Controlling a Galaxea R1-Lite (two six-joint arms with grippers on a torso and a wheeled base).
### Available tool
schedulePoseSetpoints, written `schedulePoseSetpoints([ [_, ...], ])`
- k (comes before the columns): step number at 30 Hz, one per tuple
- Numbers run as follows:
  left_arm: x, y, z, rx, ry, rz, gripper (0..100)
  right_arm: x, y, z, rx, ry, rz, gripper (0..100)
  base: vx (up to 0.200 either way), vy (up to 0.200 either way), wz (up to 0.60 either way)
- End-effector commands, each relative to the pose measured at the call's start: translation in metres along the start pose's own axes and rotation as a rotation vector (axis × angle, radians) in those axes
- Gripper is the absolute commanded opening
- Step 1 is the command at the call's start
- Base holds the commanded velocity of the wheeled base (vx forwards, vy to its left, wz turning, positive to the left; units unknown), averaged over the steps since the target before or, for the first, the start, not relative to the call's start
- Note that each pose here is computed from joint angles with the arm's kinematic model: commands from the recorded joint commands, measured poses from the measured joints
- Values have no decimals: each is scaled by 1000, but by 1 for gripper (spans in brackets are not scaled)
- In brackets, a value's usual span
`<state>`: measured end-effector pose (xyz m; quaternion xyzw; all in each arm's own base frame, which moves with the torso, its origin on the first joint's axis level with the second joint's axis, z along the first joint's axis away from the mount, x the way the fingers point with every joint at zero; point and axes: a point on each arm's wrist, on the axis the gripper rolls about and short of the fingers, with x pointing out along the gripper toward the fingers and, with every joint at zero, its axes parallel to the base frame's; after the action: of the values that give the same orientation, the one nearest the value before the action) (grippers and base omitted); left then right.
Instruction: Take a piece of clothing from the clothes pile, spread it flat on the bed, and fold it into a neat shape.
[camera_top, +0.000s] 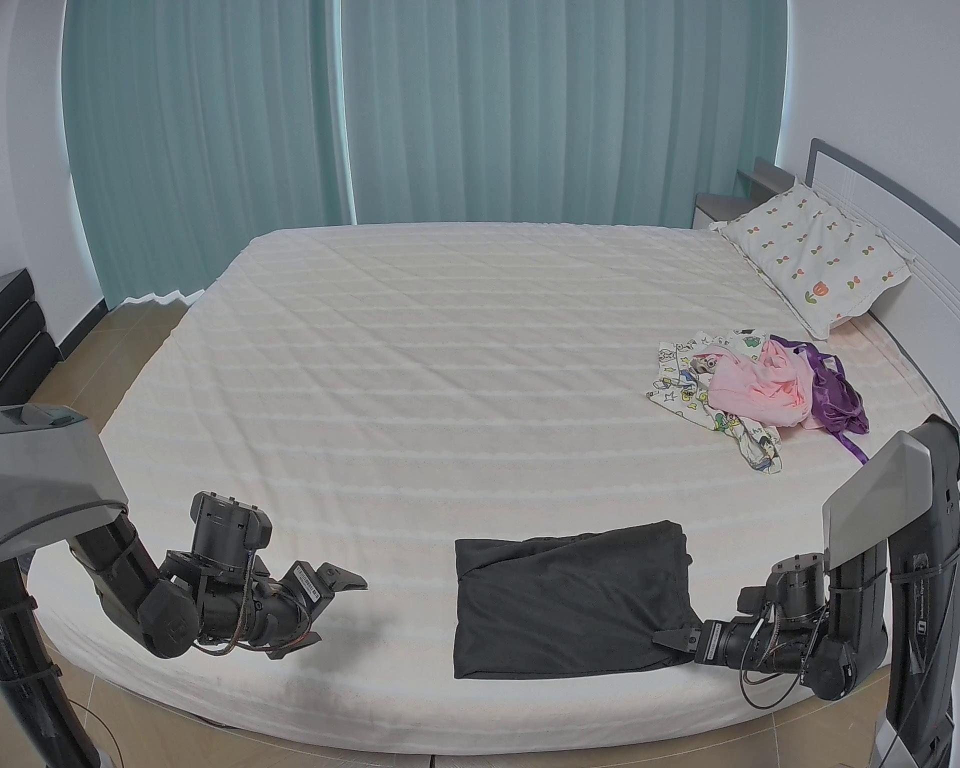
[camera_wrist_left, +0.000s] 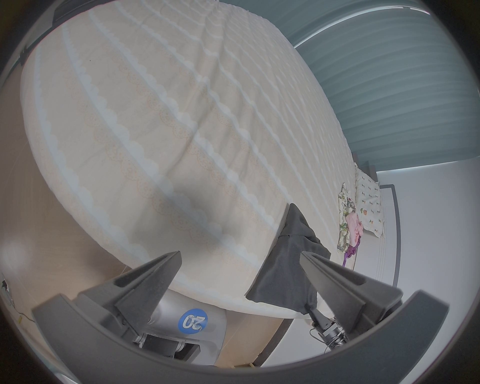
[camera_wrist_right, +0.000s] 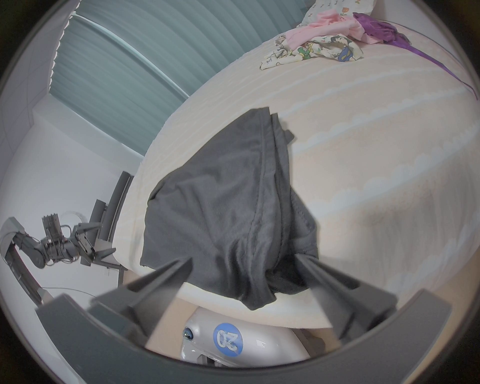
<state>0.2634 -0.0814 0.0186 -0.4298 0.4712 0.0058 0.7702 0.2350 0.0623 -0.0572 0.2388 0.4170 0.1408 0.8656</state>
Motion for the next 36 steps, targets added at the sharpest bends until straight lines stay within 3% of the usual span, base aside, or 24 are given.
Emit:
schedulePoseSetpoints([
  [1, 0, 0, 0, -1, 1, 1, 100, -7, 0, 10, 15, -51, 14, 100, 0, 0, 0],
  [12, 1, 1, 0, -1, 2, 4, 100, -6, 0, 11, 27, -21, 73, 100, 0, 0, 0],
  [13, 1, 1, 0, -2, 1, 4, 100, -6, 0, 11, 25, -22, 74, 0, 0, 0, 0],
  [22, 1, 0, 0, -1, 0, 3, 100, -10, -4, -2, 26, 33, 36, 0, 0, 0, 0],
  [36, 1, 0, 0, -1, 0, 3, 100, -12, -20, -1, -22, 27, -8, 0, 0, 0, 0],
])
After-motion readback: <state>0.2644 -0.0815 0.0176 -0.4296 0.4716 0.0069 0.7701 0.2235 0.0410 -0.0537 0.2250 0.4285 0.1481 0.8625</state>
